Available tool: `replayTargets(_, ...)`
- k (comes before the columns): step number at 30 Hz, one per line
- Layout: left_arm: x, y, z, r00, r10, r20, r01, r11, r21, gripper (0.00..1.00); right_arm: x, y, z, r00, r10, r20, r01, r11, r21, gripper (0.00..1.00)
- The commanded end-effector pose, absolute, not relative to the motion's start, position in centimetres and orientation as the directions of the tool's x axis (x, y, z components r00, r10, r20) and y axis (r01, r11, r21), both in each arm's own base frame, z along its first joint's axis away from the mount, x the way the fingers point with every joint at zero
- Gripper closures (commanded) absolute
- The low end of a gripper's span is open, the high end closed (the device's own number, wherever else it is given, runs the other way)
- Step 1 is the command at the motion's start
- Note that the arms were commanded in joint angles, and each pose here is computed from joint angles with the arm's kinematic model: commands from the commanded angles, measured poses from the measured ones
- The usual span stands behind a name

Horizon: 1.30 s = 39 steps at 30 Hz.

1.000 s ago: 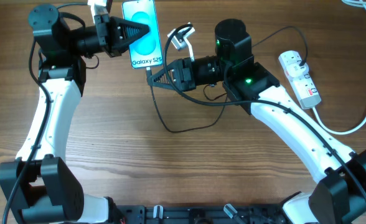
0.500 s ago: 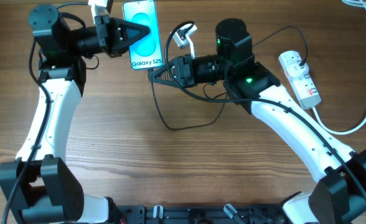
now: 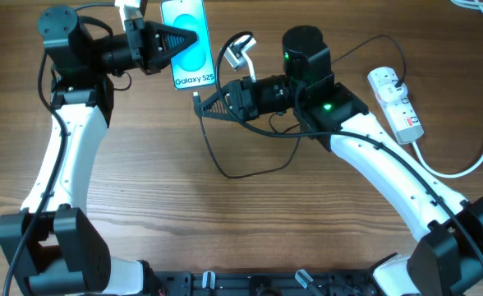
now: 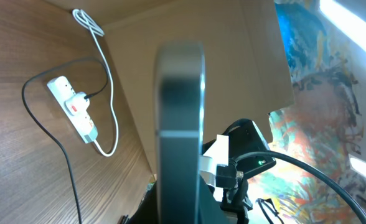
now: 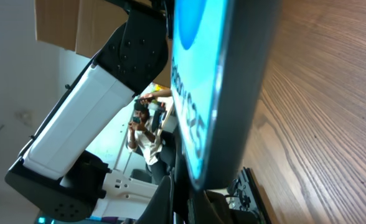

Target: Plug charger to phone and switch on socket

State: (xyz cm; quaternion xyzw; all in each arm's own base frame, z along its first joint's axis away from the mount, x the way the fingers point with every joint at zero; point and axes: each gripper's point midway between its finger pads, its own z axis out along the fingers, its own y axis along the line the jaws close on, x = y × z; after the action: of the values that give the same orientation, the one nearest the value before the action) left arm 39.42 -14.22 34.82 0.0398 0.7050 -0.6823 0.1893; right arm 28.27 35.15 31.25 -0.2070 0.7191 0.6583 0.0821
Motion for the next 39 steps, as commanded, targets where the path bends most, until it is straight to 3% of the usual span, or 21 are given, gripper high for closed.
replayTargets(1, 39.1, -14.3, 35.9, -0.91, -0.204, -0.361, 0.354, 0.071, -0.933, 0.96, 28.0, 35.4, 31.2, -0.892, -0.208, -0.402, -0.417, 0.033, 0.908, 0.96)
replayTargets(39, 38.5, -14.4, 35.9, -0.918, -0.169, -0.36, 0.355, 0.059, -0.933, 0.96, 29.4, 35.5, 31.6, -0.918, -0.138, -0.373, -0.384, 0.067, 0.921, 0.96)
